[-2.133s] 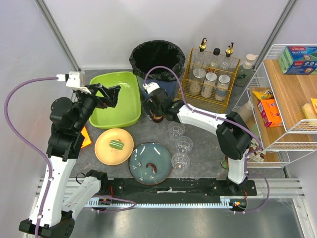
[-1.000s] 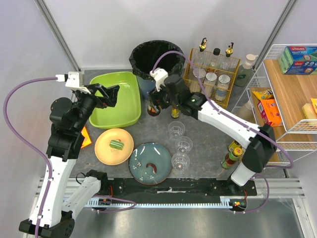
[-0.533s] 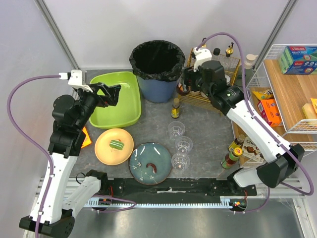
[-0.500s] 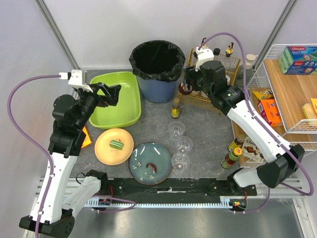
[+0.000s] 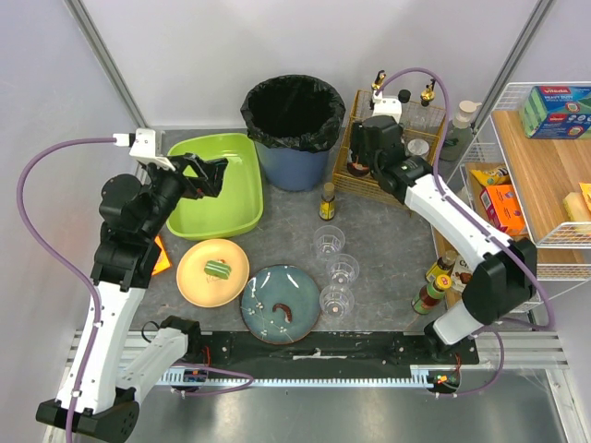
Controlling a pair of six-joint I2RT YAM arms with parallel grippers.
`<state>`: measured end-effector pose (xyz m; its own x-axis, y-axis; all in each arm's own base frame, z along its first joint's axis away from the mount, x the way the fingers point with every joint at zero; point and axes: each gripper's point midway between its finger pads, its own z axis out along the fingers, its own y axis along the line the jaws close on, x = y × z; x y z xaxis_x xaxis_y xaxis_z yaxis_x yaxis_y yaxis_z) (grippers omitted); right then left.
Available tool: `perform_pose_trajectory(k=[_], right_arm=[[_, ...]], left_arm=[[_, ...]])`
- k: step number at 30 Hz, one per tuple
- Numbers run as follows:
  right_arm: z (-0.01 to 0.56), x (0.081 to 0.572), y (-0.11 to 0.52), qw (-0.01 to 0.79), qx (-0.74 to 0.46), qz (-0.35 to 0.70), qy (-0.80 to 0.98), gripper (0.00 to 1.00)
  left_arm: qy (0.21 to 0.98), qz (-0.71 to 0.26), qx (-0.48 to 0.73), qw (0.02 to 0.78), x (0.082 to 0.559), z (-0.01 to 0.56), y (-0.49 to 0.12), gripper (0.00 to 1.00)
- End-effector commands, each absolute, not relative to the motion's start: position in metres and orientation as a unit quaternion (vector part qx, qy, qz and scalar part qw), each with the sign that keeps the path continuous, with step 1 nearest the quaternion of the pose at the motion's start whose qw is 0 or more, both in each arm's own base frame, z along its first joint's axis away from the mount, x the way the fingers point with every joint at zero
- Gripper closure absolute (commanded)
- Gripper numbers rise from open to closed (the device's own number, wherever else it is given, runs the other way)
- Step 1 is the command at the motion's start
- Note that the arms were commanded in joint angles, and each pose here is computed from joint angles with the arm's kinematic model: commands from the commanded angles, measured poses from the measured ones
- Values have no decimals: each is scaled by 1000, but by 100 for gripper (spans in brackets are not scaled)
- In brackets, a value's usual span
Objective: Clear the kitchen counter
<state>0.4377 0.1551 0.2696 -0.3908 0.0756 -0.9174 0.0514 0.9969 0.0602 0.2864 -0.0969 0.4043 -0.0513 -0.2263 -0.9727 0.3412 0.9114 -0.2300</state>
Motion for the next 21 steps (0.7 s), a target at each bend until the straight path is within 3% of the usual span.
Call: perform_pose_trajectory(k=[1, 21], right_arm=[[323, 467, 152, 637, 127, 48, 759, 83], [243, 496, 164, 595, 133, 21, 793, 81]], left_arm=[[668, -202, 58, 714, 285, 431, -97, 2], [670, -187, 51, 716, 282, 429, -91, 2]])
